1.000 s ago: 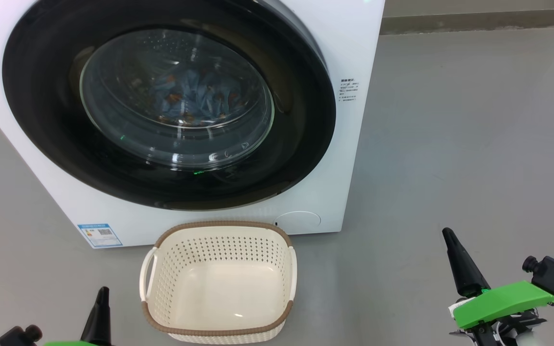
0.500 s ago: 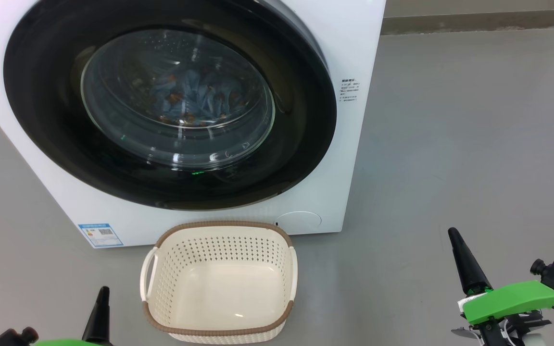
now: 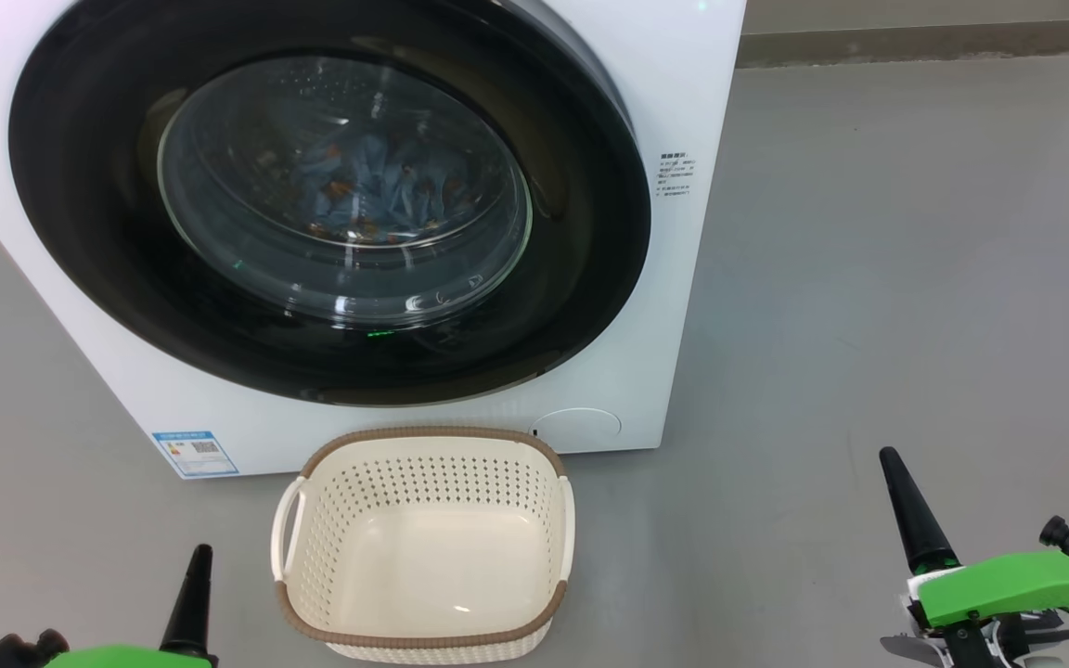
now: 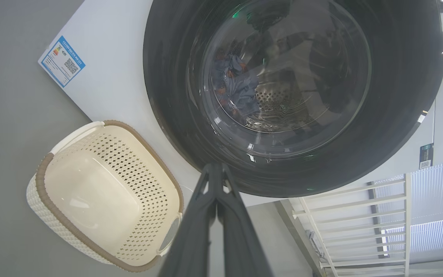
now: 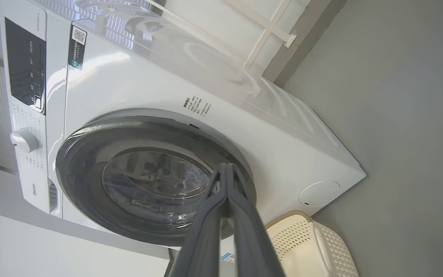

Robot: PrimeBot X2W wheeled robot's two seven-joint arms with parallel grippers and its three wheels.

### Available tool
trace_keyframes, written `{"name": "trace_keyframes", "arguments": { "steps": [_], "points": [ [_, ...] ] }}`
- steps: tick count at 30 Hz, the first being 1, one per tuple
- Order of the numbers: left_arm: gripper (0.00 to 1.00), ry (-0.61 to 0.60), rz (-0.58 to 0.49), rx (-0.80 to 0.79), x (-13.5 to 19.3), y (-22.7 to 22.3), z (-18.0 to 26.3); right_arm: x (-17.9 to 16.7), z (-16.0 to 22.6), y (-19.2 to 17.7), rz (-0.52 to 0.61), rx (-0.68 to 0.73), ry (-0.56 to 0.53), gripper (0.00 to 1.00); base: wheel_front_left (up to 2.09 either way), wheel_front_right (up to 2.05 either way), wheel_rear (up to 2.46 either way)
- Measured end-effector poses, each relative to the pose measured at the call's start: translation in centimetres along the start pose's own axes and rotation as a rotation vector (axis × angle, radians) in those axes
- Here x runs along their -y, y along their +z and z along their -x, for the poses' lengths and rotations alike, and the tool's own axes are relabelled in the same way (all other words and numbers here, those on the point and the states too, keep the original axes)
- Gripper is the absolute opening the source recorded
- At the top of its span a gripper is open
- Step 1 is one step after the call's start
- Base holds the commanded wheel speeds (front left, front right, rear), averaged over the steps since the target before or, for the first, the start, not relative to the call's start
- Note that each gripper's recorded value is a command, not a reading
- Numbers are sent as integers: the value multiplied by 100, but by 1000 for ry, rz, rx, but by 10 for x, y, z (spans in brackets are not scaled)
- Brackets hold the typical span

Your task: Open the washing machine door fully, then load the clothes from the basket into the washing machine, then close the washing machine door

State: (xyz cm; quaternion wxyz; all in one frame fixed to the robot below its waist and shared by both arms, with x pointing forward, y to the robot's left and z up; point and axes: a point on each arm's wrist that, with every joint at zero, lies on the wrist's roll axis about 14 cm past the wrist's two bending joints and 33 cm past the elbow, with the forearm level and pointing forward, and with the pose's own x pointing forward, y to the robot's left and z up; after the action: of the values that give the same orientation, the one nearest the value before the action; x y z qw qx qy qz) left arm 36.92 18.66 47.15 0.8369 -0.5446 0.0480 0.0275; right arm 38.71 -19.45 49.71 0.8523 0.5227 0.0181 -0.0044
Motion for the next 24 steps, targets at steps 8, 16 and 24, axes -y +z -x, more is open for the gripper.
{"name": "trace_keyframes", "arguments": {
  "steps": [8, 16, 24],
  "points": [
    [0, 3, 79, -2, -1, 0, 0, 1, 0, 0, -96, 1, -8, 0, 0, 0, 0],
    [0, -4, 154, -5, 2, 1, -2, 4, 0, 4, -182, 14, -14, 0, 0, 0, 0],
    [0, -11, 231, -7, 4, 2, -3, 5, 1, 6, -266, 18, -15, 0, 0, 0, 0]
  ]
}}
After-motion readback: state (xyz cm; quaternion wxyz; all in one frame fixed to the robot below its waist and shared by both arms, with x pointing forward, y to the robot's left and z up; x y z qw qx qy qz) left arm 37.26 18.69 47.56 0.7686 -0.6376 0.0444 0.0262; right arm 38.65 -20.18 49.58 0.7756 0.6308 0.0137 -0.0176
